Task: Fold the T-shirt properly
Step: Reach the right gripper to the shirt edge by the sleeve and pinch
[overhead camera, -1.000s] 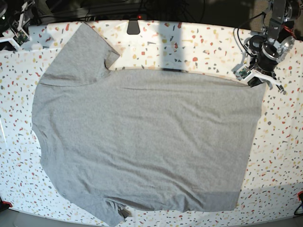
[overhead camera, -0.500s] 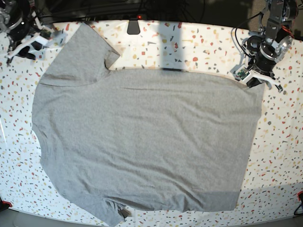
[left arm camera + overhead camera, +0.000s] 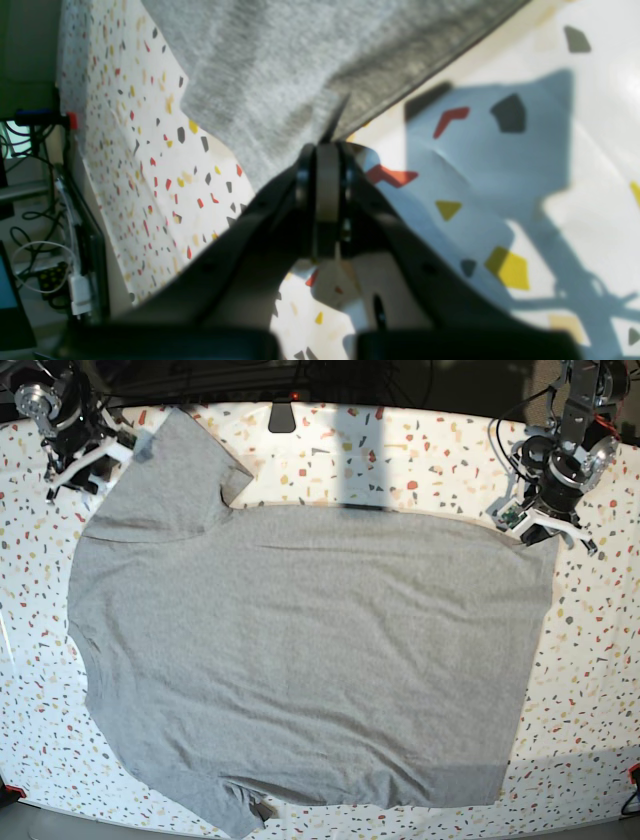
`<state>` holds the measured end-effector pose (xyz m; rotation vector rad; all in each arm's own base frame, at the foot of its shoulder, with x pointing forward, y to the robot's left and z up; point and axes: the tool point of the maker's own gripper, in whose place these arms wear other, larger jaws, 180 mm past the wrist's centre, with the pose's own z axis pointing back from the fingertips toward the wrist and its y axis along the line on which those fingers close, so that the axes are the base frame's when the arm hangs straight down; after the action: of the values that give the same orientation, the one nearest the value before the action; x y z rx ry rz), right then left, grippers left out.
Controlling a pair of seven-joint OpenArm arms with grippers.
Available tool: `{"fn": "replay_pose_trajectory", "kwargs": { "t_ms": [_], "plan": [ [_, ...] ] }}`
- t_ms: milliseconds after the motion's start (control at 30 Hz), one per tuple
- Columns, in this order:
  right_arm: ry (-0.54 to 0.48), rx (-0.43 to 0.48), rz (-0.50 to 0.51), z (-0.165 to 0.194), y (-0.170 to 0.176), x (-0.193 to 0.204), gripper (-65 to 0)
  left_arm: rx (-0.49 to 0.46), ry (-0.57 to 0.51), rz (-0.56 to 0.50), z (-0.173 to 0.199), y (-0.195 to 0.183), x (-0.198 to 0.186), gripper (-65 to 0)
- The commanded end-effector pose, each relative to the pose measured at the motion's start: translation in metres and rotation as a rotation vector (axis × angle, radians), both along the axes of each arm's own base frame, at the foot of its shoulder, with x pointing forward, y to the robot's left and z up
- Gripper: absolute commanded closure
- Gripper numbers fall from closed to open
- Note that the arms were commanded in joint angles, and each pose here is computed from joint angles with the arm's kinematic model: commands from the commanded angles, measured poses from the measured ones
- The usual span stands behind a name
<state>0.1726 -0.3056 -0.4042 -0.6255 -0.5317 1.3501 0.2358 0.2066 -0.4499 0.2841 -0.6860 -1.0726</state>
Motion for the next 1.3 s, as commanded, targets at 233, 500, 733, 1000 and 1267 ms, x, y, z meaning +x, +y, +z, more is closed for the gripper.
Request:
{"fn": "replay_pose_trajectory", "kwargs": {
  "t_ms": [233, 500, 733, 1000, 1267],
  "plan": [
    [-0.036, 0.04, 0.018, -0.002, 0.019, 0.019, -26.5, 0.009, 0.049, -0.014, -0.006, 0.001, -0.009, 0.0],
    [0.009, 0.076, 0.006, -0.014, 0.032, 0.01, -26.5, 0.009, 0.049, -0.014, -0.006, 0.001, -0.009, 0.0],
    [0.003, 0.182, -0.085, -0.018, 0.043, 0.02, -31.5, 0.025, 0.059, -0.002, -0.007, 0.004, -0.011, 0.0],
    [0.071, 0.165, -0.054, -0.025, 0.046, 0.015, -31.3, 0.072, 0.088, 0.031, -0.011, 0.015, -0.014, 0.0],
    [0.122, 0.089, -0.084, -0.025, 0.033, 0.023, -8.0, 0.072, 0.088, 0.032, -0.011, 0.015, -0.014, 0.0]
  ]
}}
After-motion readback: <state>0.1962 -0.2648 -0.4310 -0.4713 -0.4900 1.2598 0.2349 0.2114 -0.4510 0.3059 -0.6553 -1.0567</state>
